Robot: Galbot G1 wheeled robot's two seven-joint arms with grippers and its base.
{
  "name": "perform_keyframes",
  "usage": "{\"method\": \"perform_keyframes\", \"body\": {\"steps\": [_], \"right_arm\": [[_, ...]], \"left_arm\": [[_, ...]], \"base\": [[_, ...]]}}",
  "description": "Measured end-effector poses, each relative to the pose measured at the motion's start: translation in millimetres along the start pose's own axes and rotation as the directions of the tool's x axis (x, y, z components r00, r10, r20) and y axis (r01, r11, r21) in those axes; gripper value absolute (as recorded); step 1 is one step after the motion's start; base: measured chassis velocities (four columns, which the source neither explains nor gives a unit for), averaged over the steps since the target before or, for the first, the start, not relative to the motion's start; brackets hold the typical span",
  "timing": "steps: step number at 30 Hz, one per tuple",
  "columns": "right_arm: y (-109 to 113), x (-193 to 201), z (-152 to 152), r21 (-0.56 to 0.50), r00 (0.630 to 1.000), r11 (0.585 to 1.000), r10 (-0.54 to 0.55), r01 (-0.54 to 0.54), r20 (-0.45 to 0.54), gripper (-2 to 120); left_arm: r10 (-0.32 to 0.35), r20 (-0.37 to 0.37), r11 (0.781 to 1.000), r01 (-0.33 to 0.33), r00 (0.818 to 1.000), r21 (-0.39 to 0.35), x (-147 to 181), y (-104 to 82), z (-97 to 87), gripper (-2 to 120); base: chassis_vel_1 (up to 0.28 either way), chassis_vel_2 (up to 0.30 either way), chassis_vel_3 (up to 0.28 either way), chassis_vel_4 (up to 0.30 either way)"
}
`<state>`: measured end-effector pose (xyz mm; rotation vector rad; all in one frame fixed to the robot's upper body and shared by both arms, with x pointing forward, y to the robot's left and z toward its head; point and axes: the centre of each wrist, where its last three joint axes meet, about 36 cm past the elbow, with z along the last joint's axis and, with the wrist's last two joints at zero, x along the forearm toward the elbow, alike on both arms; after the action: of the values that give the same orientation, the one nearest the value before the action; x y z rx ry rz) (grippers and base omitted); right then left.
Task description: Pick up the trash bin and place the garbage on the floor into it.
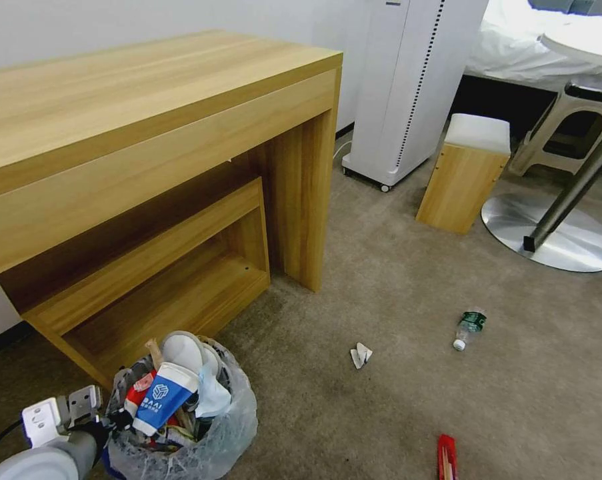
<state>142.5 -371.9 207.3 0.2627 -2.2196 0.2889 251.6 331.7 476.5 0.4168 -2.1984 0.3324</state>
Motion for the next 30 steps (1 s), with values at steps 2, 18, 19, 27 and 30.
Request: {"method": "perform_keyframes", "body": {"steps": [2,18,19,27,30], "right_arm": [[0.2,0.0,-1.5,0.000,1.000,1.000,-0.002,0.002,0.004,33],[8.6,9.9,-4.0,-0.010,0.999,1.000,-0.024,0.024,0.025,0],[7.7,10.7,-5.0,-0.007,0.999,1.000,-0.027,0.027,0.031,0],[-2.5,12.1,-19.9,0.009,0.996,0.999,-0.036,0.036,0.084,0],[-8.8,11.5,-30.9,0.018,0.991,0.999,-0.042,0.040,0.124,0]], "left_arm": [[-0.002,0.000,1.000,0.002,1.000,-0.001,0.2,0.3,0.4,0],[0.001,0.008,1.000,-0.001,1.000,-0.016,6.8,-0.4,-0.7,0],[0.003,0.008,1.000,-0.003,1.000,-0.015,7.2,-0.6,-0.9,0],[0.019,0.011,1.000,-0.019,1.000,-0.014,10.6,-2.8,-5.2,0],[0.021,0.011,1.000,-0.021,1.000,-0.012,11.3,-3.0,-5.9,0]], "base": [[0.000,0.000,0.000,0.000],[0.000,0.000,0.000,0.000],[0.000,0.000,0.000,0.000],[0.000,0.000,0.000,0.000],[0.000,0.000,0.000,0.000]]}}
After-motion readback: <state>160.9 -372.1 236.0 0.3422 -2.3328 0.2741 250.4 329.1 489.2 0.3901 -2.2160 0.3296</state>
